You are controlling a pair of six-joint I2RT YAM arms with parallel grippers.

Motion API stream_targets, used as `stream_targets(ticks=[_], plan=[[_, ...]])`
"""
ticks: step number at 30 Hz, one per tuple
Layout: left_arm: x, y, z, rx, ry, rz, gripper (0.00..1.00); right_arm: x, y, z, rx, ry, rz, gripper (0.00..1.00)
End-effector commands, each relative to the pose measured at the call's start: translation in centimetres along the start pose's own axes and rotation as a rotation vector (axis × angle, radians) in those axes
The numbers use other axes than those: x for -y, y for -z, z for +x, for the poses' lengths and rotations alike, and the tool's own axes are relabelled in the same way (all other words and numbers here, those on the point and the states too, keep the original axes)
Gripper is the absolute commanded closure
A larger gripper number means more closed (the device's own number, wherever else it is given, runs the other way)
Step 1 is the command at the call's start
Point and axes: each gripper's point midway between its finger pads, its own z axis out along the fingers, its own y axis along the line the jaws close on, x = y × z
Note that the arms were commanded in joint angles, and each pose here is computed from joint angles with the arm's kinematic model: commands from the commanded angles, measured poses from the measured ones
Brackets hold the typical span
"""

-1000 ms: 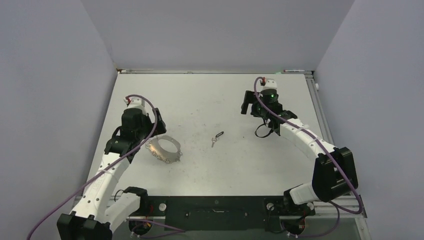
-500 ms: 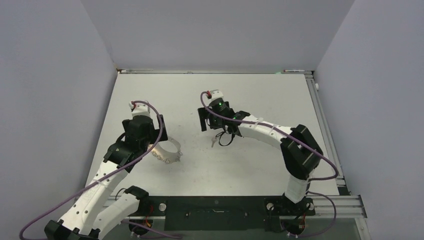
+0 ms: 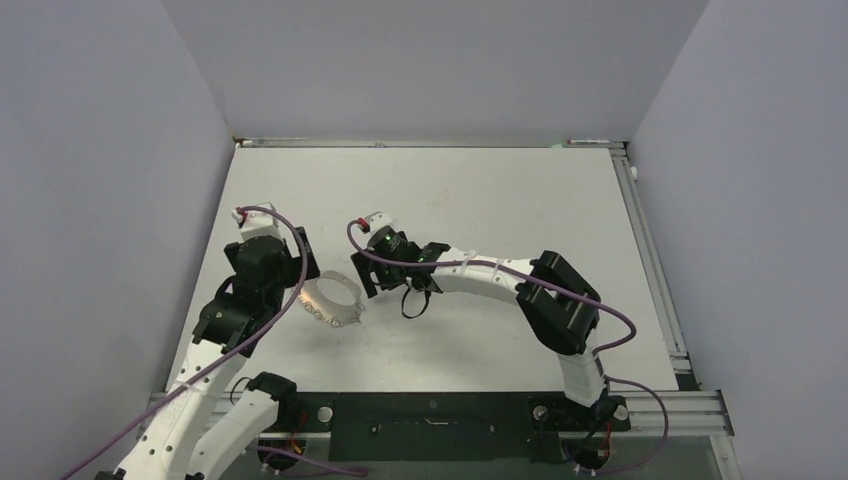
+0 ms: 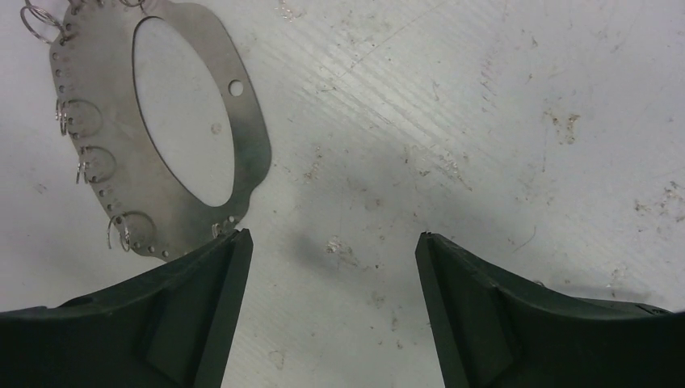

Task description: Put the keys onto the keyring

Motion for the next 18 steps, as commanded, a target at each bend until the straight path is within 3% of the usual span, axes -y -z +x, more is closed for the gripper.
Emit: stream_targets(ticks=[1, 11, 18], plan=[[0.5, -0.3, -1.2, 0.038, 0.019, 0.016, 0.12, -1.0, 0.6, -0.8, 0.02, 0.005, -0.065, 0.25], [2.1, -1.1, -0.3, -0.01, -0.01, 0.083, 0.24, 2.9, 2.6, 0.1, 0.013, 0.048, 0.066, 0.34], [3.3, -1.7, 0.8, -0.067, -0.032, 0.136, 0.35, 5.7, 4.6, 0.2, 0.057, -0.018, 0.104, 0.4]])
